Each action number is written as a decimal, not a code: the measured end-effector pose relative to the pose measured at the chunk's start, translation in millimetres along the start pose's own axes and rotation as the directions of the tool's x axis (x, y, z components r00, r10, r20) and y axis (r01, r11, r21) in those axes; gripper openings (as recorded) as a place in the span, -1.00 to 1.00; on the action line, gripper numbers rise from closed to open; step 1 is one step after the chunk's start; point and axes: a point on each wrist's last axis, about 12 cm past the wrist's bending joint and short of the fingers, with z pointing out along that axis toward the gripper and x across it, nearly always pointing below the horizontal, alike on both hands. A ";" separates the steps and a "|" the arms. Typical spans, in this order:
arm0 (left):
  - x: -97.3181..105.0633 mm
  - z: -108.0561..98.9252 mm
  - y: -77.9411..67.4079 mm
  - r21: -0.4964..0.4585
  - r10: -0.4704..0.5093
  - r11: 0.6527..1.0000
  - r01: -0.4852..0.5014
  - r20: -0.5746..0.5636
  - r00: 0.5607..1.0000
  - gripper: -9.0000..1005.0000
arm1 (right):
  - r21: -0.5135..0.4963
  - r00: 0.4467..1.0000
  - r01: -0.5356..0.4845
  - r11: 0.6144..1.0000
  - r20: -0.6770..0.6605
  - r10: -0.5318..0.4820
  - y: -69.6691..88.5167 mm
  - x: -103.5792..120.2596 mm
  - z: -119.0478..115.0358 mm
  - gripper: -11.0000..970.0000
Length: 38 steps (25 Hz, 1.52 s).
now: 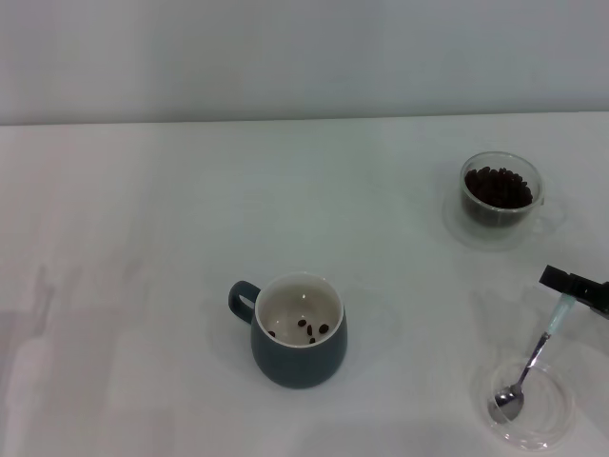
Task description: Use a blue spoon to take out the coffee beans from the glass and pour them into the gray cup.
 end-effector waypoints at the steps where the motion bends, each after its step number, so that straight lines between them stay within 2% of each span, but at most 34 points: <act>1: 0.0 0.4 -0.2 0.000 -0.001 1.000 0.001 0.000 1.000 0.46 | 0.005 1.000 0.000 1.000 0.000 0.000 -0.6 -0.1 -0.2 -0.35; 23: -0.8 1.6 -1.3 0.000 -0.006 1.000 0.006 0.007 1.000 0.46 | 0.044 1.000 0.008 0.999 -0.010 -0.007 -5.8 -1.5 -2.6 -0.33; 28: -1.0 1.6 -1.4 0.000 -0.006 1.000 0.006 0.009 1.000 0.46 | 0.044 1.000 0.007 0.999 -0.001 -0.007 -5.9 -2.0 -4.3 0.01; 31: -1.1 1.8 -1.5 0.001 -0.006 1.000 0.006 0.009 1.000 0.46 | 0.035 0.999 0.014 0.999 0.034 -0.016 -4.9 -7.2 -5.4 0.05; 34: -1.2 2.1 -1.6 0.001 -0.006 1.000 0.006 0.010 1.000 0.46 | -0.005 0.989 0.077 0.997 0.129 -0.076 0.3 -19.8 -11.1 0.08; 38: -0.9 2.4 -1.7 0.002 -0.006 1.000 0.006 0.007 1.000 0.46 | -0.079 0.945 0.250 0.965 0.237 -0.226 15.7 -37.2 -14.8 0.13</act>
